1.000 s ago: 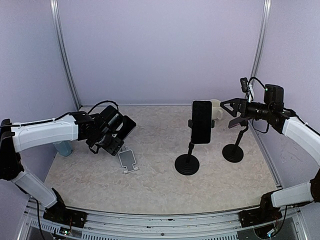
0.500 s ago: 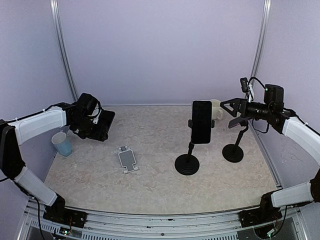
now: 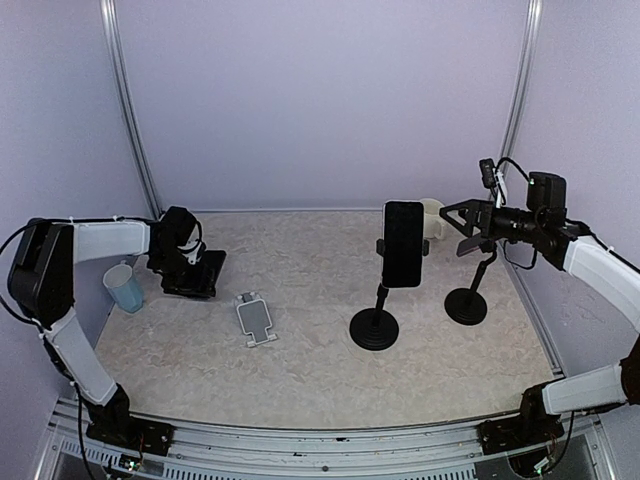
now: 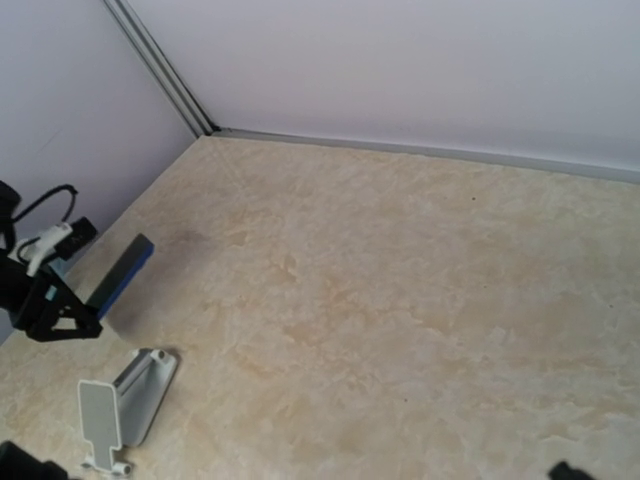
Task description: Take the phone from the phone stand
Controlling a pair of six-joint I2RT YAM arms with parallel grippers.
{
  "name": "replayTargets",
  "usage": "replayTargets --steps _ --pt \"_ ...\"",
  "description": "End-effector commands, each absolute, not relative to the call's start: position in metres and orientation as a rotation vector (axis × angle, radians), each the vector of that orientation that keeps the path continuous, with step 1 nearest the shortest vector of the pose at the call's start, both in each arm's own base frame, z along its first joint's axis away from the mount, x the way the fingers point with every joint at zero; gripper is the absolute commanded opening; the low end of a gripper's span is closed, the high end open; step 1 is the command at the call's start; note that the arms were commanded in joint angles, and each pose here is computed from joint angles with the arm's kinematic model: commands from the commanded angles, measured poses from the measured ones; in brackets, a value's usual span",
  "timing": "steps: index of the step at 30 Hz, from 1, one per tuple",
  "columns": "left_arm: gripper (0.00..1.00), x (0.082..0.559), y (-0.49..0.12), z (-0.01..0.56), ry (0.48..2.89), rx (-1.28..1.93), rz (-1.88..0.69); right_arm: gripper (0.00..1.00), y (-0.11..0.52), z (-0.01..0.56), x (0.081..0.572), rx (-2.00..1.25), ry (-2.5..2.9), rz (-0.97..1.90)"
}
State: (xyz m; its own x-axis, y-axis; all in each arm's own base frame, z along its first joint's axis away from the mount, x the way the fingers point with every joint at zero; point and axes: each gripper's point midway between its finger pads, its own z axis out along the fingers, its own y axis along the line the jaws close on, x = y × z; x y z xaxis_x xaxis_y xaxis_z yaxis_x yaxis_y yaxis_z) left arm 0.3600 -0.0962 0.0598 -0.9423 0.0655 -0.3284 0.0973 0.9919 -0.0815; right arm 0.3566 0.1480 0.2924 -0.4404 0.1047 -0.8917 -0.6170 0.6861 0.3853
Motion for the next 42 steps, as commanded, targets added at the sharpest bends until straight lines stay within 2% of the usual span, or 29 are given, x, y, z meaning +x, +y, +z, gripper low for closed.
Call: replayTargets --steps 1,28,37,42 --pt "0.4 0.374 -0.092 0.048 2.784 0.074 -0.162 1.0 0.144 0.294 0.357 -0.401 1.839 0.856" --pt "0.43 0.355 -0.078 -0.001 2.894 0.037 -0.091 1.0 0.148 0.326 0.363 -0.423 1.783 0.876" --pt "0.6 0.351 -0.075 0.005 2.888 0.039 -0.047 1.0 0.148 0.327 0.365 -0.419 1.783 0.876" --pt "0.78 0.352 -0.077 0.011 2.867 0.036 -0.059 1.0 0.148 0.33 0.366 -0.42 1.779 0.877"
